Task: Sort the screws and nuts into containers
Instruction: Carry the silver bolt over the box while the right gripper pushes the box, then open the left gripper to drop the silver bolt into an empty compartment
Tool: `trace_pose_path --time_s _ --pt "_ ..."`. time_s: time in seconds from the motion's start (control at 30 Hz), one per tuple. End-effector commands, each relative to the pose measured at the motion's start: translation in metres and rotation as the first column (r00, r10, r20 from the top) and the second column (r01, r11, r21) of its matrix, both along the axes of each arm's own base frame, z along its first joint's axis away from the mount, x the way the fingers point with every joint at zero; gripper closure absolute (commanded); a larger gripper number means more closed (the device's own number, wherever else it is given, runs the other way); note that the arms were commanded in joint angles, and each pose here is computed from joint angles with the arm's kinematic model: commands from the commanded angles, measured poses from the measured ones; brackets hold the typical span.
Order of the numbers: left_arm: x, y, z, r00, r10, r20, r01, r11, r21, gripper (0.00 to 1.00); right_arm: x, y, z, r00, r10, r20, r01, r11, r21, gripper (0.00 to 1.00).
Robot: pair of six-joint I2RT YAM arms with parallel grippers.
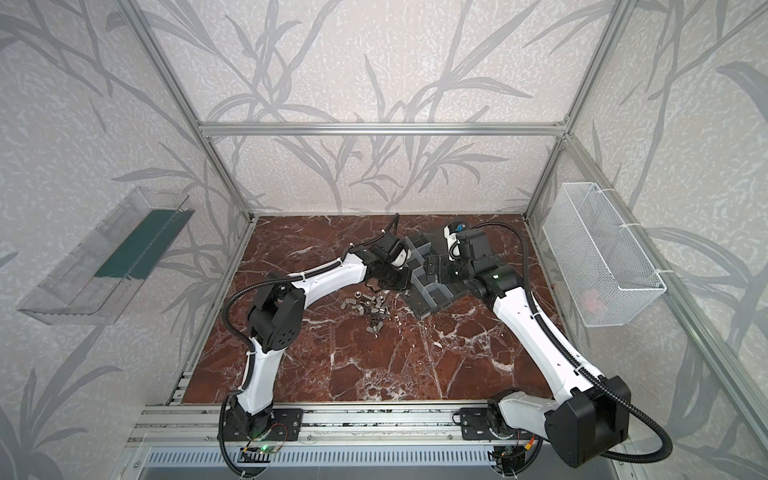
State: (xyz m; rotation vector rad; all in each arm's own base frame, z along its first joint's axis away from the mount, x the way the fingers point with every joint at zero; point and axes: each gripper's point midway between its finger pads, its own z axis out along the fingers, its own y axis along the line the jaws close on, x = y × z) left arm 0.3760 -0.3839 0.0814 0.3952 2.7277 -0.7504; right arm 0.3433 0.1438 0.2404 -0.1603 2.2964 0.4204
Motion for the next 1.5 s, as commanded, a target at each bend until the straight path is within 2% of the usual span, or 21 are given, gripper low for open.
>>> trace_pose_path --time_s 0.0,0.33,0.9,1.1,1.27,1.47 --pt "0.006 -0.009 0.001 1.0 0.002 0.009 -0.002 1.0 -0.02 0.93 -0.004 -0.001 -0.001 1.0 -0.003 -0.016 0.003 1.0 0.009 0.01" --pt "0.006 -0.009 0.001 1.0 0.008 -0.004 -0.008 1.0 -0.016 0.87 -0.003 0.0 -0.002 1.0 0.0 -0.019 0.0 1.0 0.019 0.01" --pt "0.01 0.004 0.036 0.999 0.018 0.041 -0.017 1.0 -0.022 0.64 0.004 0.008 0.001 1.0 0.016 -0.018 -0.015 0.999 0.048 0.01" --pt "0.02 0.035 0.069 0.992 0.087 0.09 -0.083 0.995 -0.05 0.5 0.009 0.016 0.003 0.999 0.032 -0.021 -0.03 0.997 0.073 0.01" --pt "0.029 0.077 0.101 0.976 0.188 0.111 -0.173 0.976 -0.134 0.36 0.014 0.028 0.005 0.998 0.056 -0.019 -0.054 0.996 0.065 0.01" --pt "0.024 0.132 0.122 0.952 0.288 0.103 -0.264 0.943 -0.201 0.18 0.017 0.065 0.003 0.989 0.146 -0.017 -0.146 0.989 -0.016 0.01"
